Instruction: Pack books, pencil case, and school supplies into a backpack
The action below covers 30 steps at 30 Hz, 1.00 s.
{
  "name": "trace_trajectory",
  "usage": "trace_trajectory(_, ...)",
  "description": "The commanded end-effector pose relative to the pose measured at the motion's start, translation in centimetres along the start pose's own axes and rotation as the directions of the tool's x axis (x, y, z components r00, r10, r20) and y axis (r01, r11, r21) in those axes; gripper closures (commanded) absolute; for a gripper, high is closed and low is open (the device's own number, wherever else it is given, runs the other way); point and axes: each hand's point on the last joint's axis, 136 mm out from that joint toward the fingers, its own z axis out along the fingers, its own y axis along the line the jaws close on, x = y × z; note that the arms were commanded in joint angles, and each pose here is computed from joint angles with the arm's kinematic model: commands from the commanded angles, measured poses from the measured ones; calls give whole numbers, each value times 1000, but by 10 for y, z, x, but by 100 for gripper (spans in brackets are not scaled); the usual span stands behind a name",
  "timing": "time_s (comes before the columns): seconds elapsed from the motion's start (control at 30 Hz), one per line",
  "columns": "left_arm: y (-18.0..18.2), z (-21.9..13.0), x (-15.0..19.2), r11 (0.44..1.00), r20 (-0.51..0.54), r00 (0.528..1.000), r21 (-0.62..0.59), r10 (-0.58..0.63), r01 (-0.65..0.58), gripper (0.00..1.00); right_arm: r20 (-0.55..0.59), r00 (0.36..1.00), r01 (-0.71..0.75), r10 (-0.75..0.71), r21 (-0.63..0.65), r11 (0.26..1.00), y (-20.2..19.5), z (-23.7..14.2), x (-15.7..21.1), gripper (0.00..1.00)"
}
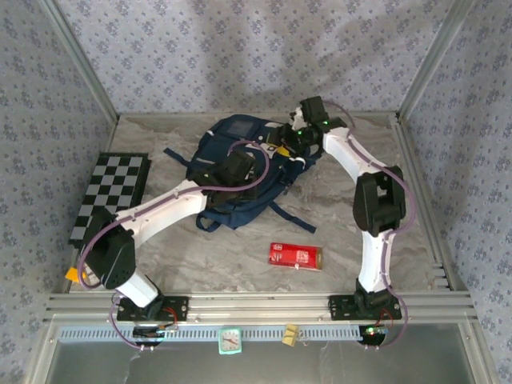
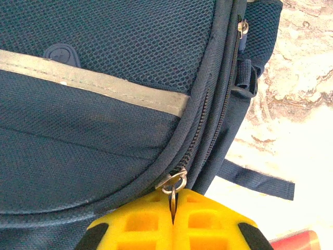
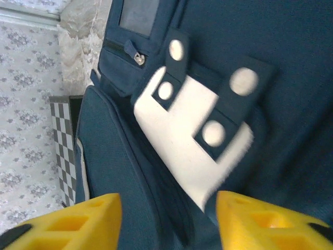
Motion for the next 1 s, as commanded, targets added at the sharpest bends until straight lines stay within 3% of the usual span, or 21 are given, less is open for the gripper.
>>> trace_trajectory(0.0,-8,-8,0,997,-12,998,51,55,-54,100,22,1000,-5,6,-45,999,18,-27,23,42)
trace_trajectory(0.17,-8,-5,2,995,-6,997,65,76,-76,100,5,991,-132,133,-105,986,22,-11,60,43)
trace_trajectory(0.33,-7,-6,2,993,4,996,68,92,-92,100,-28,989,-147,145,-124,981,41,13,74,46)
trace_trajectory(0.4,-7,-6,2,992,5,994,67,110,-110,100,-39,990,-141,137,-135,981,48,23,78,53)
trace_trajectory(0.67,2,-11,3,989,4,990,52,138,-138,100,-53,996,-68,67,-21,997,29,25,74,100)
trace_trajectory(0.87,35,-20,20,982,-30,982,-6,186,-187,100,-115,991,79,-70,77,994,0,7,60,100)
trace_trajectory(0.97,60,-22,27,985,-40,985,-34,171,-172,100,-125,989,85,-73,93,992,-19,-4,43,100)
